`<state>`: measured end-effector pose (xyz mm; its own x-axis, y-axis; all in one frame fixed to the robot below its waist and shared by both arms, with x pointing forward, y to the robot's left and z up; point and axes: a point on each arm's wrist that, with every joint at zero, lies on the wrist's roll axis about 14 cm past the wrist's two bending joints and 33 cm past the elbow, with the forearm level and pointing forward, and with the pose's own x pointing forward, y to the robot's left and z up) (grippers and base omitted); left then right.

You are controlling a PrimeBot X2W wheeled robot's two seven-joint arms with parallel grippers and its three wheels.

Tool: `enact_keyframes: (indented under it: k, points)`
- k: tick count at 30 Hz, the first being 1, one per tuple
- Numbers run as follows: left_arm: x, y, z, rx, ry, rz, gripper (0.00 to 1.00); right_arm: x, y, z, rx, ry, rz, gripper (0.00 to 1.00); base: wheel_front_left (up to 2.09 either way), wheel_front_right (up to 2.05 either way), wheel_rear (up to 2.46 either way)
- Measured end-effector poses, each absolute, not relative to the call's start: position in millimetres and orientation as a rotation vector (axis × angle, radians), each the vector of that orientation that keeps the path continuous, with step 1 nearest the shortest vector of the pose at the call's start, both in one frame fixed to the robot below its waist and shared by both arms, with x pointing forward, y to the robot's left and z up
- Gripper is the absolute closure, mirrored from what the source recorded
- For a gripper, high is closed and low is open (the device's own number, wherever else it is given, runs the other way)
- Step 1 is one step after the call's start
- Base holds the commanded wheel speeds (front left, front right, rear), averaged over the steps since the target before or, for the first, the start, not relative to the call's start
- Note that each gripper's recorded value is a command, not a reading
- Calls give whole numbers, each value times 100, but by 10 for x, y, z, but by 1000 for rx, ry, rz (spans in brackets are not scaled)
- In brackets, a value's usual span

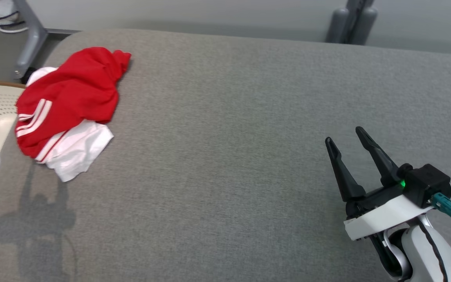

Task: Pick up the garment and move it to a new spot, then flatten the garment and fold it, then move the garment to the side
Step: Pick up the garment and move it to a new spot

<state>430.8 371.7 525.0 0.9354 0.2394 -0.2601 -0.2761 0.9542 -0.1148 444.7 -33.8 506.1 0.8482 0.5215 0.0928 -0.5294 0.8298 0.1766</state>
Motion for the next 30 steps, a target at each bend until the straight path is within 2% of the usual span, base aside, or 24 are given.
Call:
enact_keyframes:
  k: [9, 23, 26, 27, 28, 29, 30]
  points:
    - [4815, 3757, 4506, -245, 501, 282, 0, 4567, -818, 4842, 183, -3, 430, 0, 0, 0, 0]
    - [4904, 3597, 3411, -322, 859, 319, 0, 4678, -1215, 4498, 160, 59, 323, 0, 0, 0, 0]
    - [4904, 3568, 3345, -328, 899, 314, 0, 4683, -1244, 4480, 158, 62, 315, 0, 0, 0, 0]
    - [4905, 3568, 3349, -328, 898, 315, 16, 4683, -1246, 4482, 158, 61, 314, 0, 0, 0, 0]
    - [4896, 3573, 3349, -326, 897, 317, 67, 4684, -1242, 4488, 159, 60, 315, 0, 0, 0, 0]
    - [4892, 3574, 3365, -323, 889, 315, 100, 4680, -1226, 4499, 160, 58, 318, 0, 0, 0, 0]
    - [4894, 3565, 3375, -325, 884, 313, 100, 4679, -1217, 4506, 161, 56, 319, 0, 0, 0, 0]
